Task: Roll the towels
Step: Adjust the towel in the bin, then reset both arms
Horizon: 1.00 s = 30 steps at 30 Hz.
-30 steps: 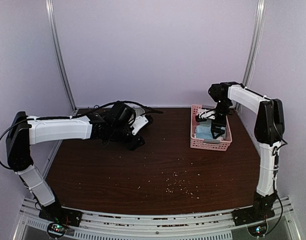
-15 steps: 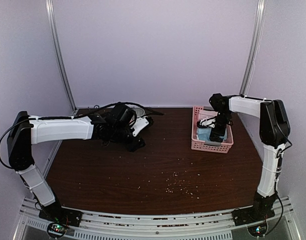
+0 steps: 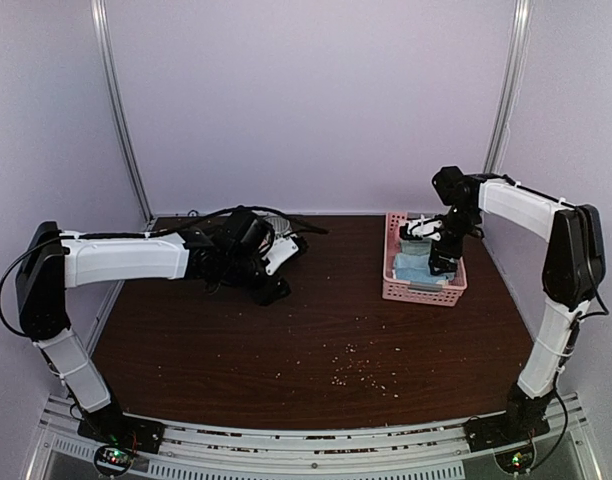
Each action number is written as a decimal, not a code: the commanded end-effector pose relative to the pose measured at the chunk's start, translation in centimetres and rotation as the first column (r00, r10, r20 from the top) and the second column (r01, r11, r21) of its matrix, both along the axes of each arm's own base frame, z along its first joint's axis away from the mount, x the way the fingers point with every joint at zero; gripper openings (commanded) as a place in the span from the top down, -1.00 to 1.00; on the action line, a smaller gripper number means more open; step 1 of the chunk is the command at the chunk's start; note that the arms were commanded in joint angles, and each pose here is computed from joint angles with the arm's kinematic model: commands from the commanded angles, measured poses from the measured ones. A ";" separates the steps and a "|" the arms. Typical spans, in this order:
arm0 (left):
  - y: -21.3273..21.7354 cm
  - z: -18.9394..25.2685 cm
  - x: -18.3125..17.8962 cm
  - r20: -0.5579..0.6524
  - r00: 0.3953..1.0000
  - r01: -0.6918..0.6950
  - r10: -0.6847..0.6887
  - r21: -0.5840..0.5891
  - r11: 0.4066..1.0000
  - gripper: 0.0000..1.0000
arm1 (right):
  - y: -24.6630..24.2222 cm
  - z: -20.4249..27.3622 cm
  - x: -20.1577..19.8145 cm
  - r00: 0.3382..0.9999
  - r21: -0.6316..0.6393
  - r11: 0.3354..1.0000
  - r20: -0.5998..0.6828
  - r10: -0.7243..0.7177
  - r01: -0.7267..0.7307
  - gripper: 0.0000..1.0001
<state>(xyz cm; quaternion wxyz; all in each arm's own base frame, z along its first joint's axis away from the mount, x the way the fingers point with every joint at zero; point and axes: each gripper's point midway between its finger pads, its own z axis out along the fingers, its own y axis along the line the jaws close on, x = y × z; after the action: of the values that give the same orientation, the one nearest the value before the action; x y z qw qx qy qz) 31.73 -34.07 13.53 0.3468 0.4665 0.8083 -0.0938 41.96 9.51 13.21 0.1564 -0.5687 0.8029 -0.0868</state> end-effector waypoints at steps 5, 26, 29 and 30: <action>0.1 1.2 1.5 0.052 0.998 -0.041 0.041 -0.004 0.999 -0.01 | 1.4 5.5 0.6 0.996 0.171 0.984 0.073 -0.054 0.041 -1.00; 11.4 24.6 9.6 0.368 0.731 -0.443 0.575 -0.386 0.809 -0.96 | -2.4 30.4 0.1 0.483 0.937 0.322 0.223 -0.847 0.132 -1.00; 12.6 26.3 9.3 0.386 0.680 -0.459 0.623 -0.438 0.773 -0.96 | -3.4 33.4 -1.9 0.425 0.955 0.296 0.257 -0.868 0.027 -1.00; 13.1 26.6 9.2 0.390 0.654 -0.467 0.648 -0.465 0.752 -0.96 | -3.5 33.3 -2.3 0.418 0.956 0.291 0.258 -0.871 0.017 -1.00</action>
<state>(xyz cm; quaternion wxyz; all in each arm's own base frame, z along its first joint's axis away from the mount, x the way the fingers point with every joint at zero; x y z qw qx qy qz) 41.39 -23.21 36.77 0.5928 0.1915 0.7823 0.0036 42.76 7.85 40.03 0.6246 -0.0635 0.7775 0.0371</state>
